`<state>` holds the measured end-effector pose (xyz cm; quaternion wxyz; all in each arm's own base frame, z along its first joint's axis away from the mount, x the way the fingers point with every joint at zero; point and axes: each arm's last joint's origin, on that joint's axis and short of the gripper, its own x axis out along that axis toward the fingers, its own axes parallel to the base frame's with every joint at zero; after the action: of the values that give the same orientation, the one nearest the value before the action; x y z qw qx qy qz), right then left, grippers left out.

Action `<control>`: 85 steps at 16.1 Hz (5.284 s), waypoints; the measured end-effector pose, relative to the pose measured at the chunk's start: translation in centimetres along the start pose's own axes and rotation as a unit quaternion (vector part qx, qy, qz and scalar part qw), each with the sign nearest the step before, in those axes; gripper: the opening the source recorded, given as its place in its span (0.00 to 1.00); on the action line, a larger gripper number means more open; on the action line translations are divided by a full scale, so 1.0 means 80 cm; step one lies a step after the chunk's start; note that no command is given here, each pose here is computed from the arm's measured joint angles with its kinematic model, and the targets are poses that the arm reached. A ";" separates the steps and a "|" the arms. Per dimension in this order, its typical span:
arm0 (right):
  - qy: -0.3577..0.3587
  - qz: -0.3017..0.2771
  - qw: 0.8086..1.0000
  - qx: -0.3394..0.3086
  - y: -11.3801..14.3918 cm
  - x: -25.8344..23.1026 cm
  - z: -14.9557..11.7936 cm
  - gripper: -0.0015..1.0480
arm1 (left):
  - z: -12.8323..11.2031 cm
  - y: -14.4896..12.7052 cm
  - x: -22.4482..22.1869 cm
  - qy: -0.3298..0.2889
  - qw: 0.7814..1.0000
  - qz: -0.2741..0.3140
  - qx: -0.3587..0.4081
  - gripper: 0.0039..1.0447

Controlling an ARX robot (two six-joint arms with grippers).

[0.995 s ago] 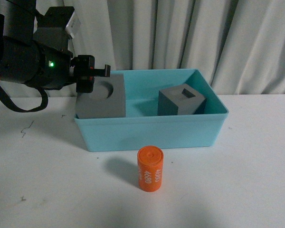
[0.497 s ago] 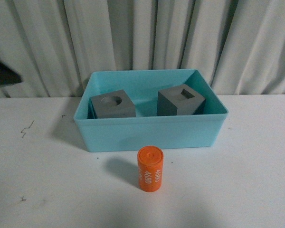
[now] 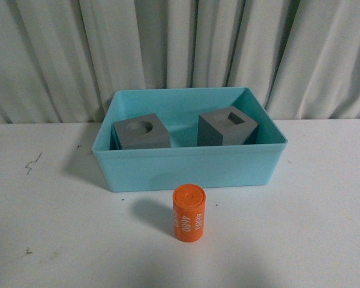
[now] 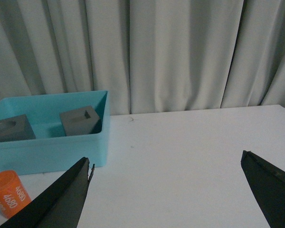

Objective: Place gray and orange parts in blue box

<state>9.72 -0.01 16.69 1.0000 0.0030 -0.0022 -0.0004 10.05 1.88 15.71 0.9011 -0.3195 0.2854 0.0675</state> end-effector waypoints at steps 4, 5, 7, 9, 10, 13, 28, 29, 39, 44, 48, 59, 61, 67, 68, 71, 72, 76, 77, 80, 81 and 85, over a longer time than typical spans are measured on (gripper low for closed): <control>0.000 0.000 1.000 -0.001 0.000 0.000 0.000 0.94 | 0.004 -0.016 -0.016 -0.284 0.925 -0.106 0.228 0.63; -0.001 0.001 1.000 -0.002 0.000 0.000 0.000 0.94 | 0.002 -0.015 -0.012 -0.289 0.915 -0.087 0.267 0.53; 0.001 0.000 1.000 -0.002 0.000 0.000 0.000 0.94 | -0.009 -0.024 -0.008 -0.283 0.907 -0.082 0.302 0.30; 0.000 0.000 1.000 -0.002 0.000 0.000 0.000 0.94 | -0.009 -0.024 -0.008 -0.283 0.905 -0.071 0.310 0.08; 0.000 0.000 1.000 -0.002 0.000 0.000 0.000 0.94 | -0.009 -0.023 -0.008 -0.284 0.904 -0.069 0.312 0.02; 0.000 0.000 1.000 -0.002 0.000 0.000 0.000 0.94 | -0.009 -0.023 -0.008 -0.284 0.904 -0.069 0.312 0.01; 0.000 0.000 1.000 -0.002 0.000 0.000 0.000 0.94 | -0.009 -0.023 -0.008 -0.284 0.904 -0.069 0.312 0.41; 0.091 -0.003 0.996 0.020 -0.001 -0.001 -0.002 0.94 | -0.009 -0.023 -0.008 -0.284 0.904 -0.069 0.312 0.51; 0.274 0.315 0.904 -0.093 0.163 0.257 0.020 0.94 | -0.009 -0.023 -0.008 -0.285 0.904 -0.069 0.312 0.94; 0.342 0.315 0.872 -0.151 0.223 0.278 -0.056 0.94 | -0.009 -0.023 -0.008 -0.285 0.904 -0.069 0.312 0.94; 0.363 0.314 0.859 -0.176 0.252 0.282 -0.082 0.94 | -0.009 -0.023 -0.008 -0.285 0.904 -0.069 0.312 0.94; 0.364 0.295 0.868 -0.163 0.273 0.291 -0.084 0.46 | -0.009 -0.023 -0.008 -0.285 0.904 -0.069 0.312 0.94; 0.335 0.306 0.881 -0.131 0.264 0.285 -0.051 0.46 | -0.009 -0.023 -0.008 -0.284 0.904 -0.069 0.312 0.94; 0.162 0.239 0.956 -0.056 0.209 0.343 0.090 0.46 | -0.009 -0.023 -0.008 -0.285 0.904 -0.069 0.312 0.94; 0.167 0.225 0.958 -0.055 0.204 0.359 0.084 0.46 | -0.009 -0.023 -0.008 -0.285 0.904 -0.069 0.312 0.94; 0.230 0.218 0.946 -0.066 0.221 0.392 0.030 0.46 | -0.009 -0.023 -0.008 -0.285 0.904 -0.069 0.312 0.94; 0.240 0.220 0.943 -0.069 0.228 0.402 0.019 0.45 | -0.009 -0.023 -0.008 -0.285 0.904 -0.069 0.312 0.94; 0.237 0.212 0.945 -0.071 0.256 0.423 0.015 0.45 | -0.009 -0.023 -0.008 -0.285 0.904 -0.069 0.312 0.94; 0.254 0.204 0.943 -0.070 0.257 0.425 0.001 0.45 | -0.009 -0.023 -0.008 -0.285 0.904 -0.069 0.312 0.94; 0.281 0.194 0.938 -0.066 0.262 0.426 -0.029 0.45 | -0.009 -0.023 -0.008 -0.285 0.904 -0.069 0.312 0.94; 0.282 0.191 0.938 -0.067 0.264 0.426 -0.030 0.45 | -0.009 -0.023 -0.008 -0.285 0.904 -0.069 0.312 0.94; 0.291 0.173 0.939 -0.064 0.271 0.435 -0.038 0.45 | -0.009 -0.023 -0.008 -0.285 0.904 -0.069 0.312 0.94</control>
<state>44.52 21.70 13.93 0.9398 -0.0612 0.2881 0.1734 9.75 0.01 16.61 1.0000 -0.0081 0.0005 0.0006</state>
